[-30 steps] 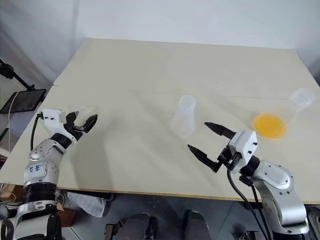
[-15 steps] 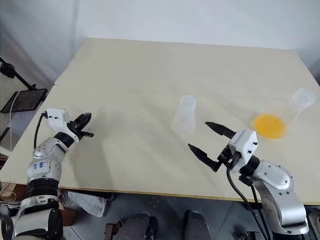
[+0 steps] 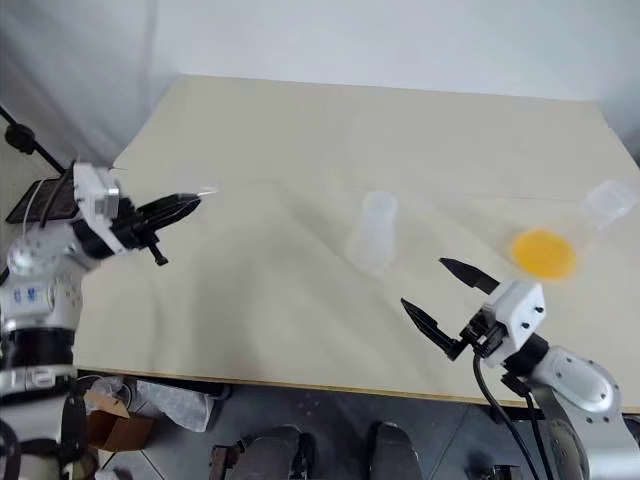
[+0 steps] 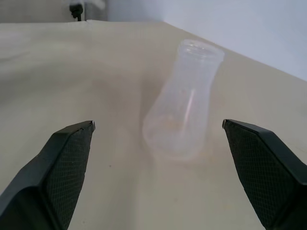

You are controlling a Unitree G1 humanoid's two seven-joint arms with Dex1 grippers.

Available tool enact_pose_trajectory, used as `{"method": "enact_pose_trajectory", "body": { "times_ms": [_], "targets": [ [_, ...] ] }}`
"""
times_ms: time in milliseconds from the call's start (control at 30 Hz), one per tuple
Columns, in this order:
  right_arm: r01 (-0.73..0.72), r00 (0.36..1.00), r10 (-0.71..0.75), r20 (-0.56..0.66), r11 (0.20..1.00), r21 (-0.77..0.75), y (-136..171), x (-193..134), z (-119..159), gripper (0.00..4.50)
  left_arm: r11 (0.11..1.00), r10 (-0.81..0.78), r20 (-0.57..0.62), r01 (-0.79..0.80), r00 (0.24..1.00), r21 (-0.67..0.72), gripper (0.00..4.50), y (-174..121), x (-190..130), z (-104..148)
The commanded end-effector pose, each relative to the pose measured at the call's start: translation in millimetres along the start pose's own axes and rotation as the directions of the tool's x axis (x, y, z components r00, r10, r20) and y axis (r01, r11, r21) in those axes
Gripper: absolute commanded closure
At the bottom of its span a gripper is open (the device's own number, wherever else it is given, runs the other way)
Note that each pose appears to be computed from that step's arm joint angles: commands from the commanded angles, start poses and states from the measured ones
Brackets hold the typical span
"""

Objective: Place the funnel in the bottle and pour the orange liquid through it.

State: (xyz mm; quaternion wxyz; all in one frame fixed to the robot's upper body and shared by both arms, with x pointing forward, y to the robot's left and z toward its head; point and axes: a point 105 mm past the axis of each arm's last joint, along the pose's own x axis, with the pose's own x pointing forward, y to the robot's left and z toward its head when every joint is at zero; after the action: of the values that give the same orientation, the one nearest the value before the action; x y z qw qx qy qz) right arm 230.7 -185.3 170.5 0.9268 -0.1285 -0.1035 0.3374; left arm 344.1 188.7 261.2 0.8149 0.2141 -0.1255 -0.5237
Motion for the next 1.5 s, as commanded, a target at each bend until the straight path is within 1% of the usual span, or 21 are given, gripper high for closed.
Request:
{"method": "enact_pose_trajectory", "body": {
  "times_ms": [33,133,233,267,333,467,633,767,933,1067,1233,1500],
  "targets": [
    [0.049,0.998,-0.048,0.033,0.998,-0.05,-3,-7,12,0.0,0.975,-0.19,-0.047,0.194,0.981,0.11,4.48,-4,26,22],
    [0.074,0.997,-0.073,0.023,0.996,-0.054,-3,-12,10,0.0,0.934,-0.252,-0.227,0.298,0.941,0.199,4.48,3,53,27],
    [0.097,0.995,-0.096,0.024,0.994,-0.057,-2,-14,10,0.0,0.932,-0.282,-0.146,0.307,0.948,0.194,4.48,9,89,58],
    [0.1,0.995,-0.098,0.025,0.993,-0.057,-1,-14,10,0.0,0.922,-0.3,-0.153,0.327,0.942,0.206,4.48,8,97,61],
    [0.107,0.994,-0.105,0.03,0.993,-0.056,0,-14,10,0.0,0.898,-0.329,-0.182,0.366,0.927,0.242,4.48,4,109,59],
    [0.118,0.993,-0.116,0.031,0.992,-0.054,3,-14,11,0.0,0.872,-0.388,-0.149,0.414,0.91,0.261,4.48,-7,135,68],
    [0.133,0.991,-0.131,0.034,0.99,-0.049,6,-14,12,0.0,0.845,-0.399,-0.174,0.435,0.9,0.312,4.48,-11,151,69],
    [0.161,0.987,-0.159,0.037,0.986,-0.05,7,-17,12,0.0,0.836,-0.416,-0.169,0.449,0.894,0.315,4.48,-21,168,66],
    [0.173,0.984,-0.171,0.042,0.984,-0.047,11,-17,13,0.0,0.813,-0.428,-0.211,0.476,0.879,0.336,4.48,-27,175,59],
    [0.189,0.981,-0.187,0.043,0.981,-0.051,11,-18,14,0.0,0.794,-0.398,-0.257,0.471,0.88,0.384,4.48,-23,179,58],
    [0.198,0.98,-0.195,0.047,0.979,-0.053,12,-18,14,0.0,0.806,-0.4,-0.214,0.453,0.891,0.381,4.48,-21,182,68],
    [0.202,0.979,-0.199,0.047,0.978,-0.057,11,-19,14,0.0,0.789,-0.4,-0.269,0.478,0.876,0.385,4.48,-16,172,62]
  ]
}}
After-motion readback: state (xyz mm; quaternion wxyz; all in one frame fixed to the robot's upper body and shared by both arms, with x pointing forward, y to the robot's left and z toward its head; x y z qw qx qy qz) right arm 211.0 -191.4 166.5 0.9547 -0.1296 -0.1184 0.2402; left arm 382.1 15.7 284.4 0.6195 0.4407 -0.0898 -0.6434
